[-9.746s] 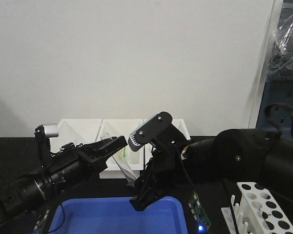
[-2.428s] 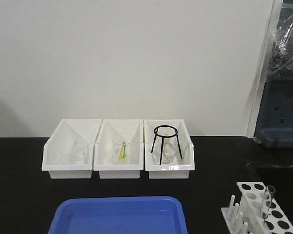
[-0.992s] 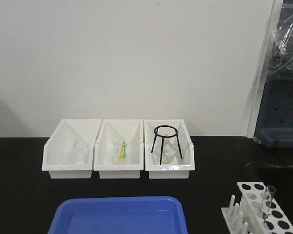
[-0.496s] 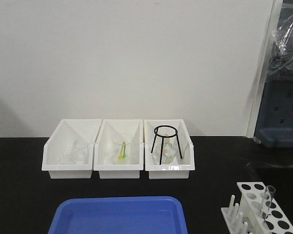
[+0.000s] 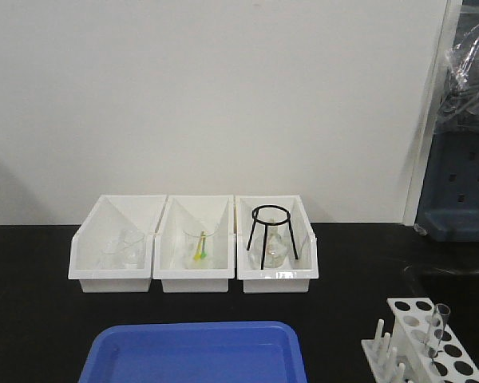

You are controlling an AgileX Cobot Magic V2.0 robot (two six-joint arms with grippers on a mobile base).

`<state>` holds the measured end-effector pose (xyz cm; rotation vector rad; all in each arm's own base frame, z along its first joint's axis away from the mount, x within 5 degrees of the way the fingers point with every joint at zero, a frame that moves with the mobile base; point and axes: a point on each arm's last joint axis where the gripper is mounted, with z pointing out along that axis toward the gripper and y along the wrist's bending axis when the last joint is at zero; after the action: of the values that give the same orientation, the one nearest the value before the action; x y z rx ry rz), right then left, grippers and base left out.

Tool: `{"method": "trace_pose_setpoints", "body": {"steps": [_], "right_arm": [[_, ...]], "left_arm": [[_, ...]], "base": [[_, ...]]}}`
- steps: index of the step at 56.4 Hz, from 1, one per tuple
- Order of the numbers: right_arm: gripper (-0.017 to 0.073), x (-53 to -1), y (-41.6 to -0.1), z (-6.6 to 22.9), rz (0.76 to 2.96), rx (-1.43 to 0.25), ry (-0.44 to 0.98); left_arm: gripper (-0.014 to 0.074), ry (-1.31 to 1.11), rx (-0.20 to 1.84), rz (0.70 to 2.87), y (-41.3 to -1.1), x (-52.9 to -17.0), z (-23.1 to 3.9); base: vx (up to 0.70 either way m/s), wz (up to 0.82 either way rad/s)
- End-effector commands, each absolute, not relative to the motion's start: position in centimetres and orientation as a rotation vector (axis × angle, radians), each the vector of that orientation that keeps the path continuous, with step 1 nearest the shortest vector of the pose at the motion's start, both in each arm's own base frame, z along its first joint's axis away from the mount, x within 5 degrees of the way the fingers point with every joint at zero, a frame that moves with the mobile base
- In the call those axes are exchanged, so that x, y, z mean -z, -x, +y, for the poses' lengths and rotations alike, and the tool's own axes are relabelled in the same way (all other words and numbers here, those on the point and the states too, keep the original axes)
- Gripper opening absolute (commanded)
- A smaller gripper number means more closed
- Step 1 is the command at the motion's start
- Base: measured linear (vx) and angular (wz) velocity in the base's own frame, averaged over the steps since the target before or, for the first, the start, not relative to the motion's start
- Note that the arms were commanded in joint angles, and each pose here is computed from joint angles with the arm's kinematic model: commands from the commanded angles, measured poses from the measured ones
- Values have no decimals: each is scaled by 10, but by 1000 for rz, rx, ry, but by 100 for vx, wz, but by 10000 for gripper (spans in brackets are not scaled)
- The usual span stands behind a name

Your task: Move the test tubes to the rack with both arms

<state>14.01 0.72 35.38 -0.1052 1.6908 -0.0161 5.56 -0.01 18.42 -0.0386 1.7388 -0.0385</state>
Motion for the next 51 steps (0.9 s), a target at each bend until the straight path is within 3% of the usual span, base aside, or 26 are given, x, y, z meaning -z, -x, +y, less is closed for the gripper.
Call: {"method": "trace_pose_setpoints", "body": {"steps": [1, 13, 21, 29, 40, 51], "right_arm": [[543, -371, -139, 6, 1577, 35, 105], [529, -375, -132, 4, 1552, 87, 136], [463, -374, -110, 3, 1469, 93, 130], [302, -350, -83, 3, 1348, 92, 123], [-16, -294, -51, 2, 1267, 82, 110], [-13, -243, -48, 2, 1326, 83, 112]], "left_arm": [[-5, 48, 56, 1633, -55, -201, 0], [-5, 48, 56, 1633, -55, -201, 0], [-5, 48, 56, 1633, -55, -201, 0], [-5, 48, 56, 1633, -55, -201, 0], [-5, 48, 56, 1633, -55, -201, 0], [-5, 48, 56, 1632, -55, -201, 0]], "base": [[0, 0], [0, 0], [0, 0], [0, 0], [0, 0], [0, 0]]}}
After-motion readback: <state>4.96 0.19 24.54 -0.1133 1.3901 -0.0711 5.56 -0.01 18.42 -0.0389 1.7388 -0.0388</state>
